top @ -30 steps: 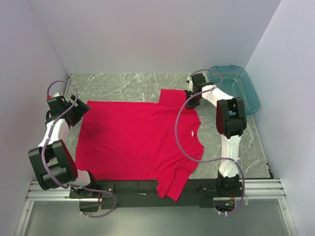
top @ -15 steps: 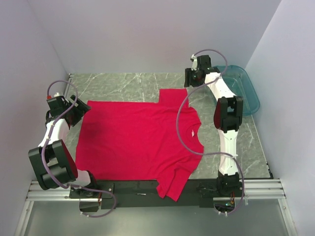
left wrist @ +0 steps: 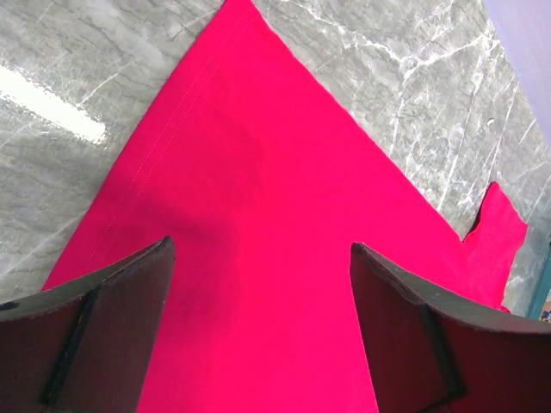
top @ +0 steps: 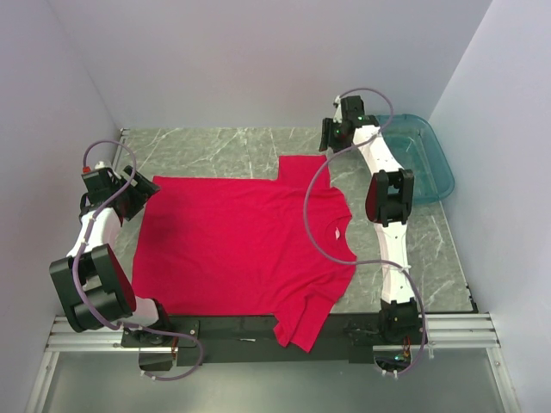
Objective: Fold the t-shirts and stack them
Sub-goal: Flatten the tshirt out
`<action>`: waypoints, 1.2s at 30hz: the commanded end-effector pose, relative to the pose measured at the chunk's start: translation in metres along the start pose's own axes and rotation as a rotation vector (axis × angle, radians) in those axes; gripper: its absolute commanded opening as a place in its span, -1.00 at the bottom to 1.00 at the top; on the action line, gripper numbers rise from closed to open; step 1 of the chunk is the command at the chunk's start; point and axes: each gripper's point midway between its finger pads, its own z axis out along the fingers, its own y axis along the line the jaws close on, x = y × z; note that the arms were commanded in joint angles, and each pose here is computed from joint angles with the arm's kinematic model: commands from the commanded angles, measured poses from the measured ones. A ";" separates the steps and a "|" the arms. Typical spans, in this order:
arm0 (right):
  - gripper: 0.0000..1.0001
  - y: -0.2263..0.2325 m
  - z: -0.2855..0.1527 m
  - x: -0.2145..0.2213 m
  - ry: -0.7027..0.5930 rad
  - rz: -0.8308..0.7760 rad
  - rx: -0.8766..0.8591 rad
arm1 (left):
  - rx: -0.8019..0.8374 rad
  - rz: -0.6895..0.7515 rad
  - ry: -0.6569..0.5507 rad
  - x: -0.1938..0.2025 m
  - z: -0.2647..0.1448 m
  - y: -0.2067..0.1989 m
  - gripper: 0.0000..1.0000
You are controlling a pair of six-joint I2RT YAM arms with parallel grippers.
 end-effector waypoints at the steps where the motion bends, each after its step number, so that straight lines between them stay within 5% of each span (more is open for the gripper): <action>1: 0.22 -0.002 -0.008 -0.013 -0.023 -0.029 0.001 | 0.038 0.019 -0.019 -0.006 0.000 -0.008 0.75; 6: 0.18 -0.002 -0.006 0.003 0.044 -0.190 -0.009 | 0.044 0.018 -0.014 -0.005 0.001 -0.009 0.75; 11: 0.28 -0.015 0.003 0.022 0.106 -0.403 0.157 | 0.046 0.022 -0.014 -0.004 0.001 -0.010 0.74; 26: 0.07 -0.020 0.025 0.037 0.145 -0.432 0.184 | 0.040 0.030 -0.006 -0.003 0.003 -0.010 0.73; 29: -0.20 -0.017 0.025 0.040 0.159 -0.441 0.163 | 0.043 0.029 -0.002 -0.002 0.003 -0.010 0.73; 31: -0.82 -0.015 0.024 0.046 0.178 -0.447 0.141 | 0.043 0.030 0.000 -0.002 0.003 -0.010 0.73; 36: -1.00 -0.010 0.020 0.056 0.193 -0.435 0.102 | 0.049 0.029 0.004 0.000 0.003 -0.011 0.73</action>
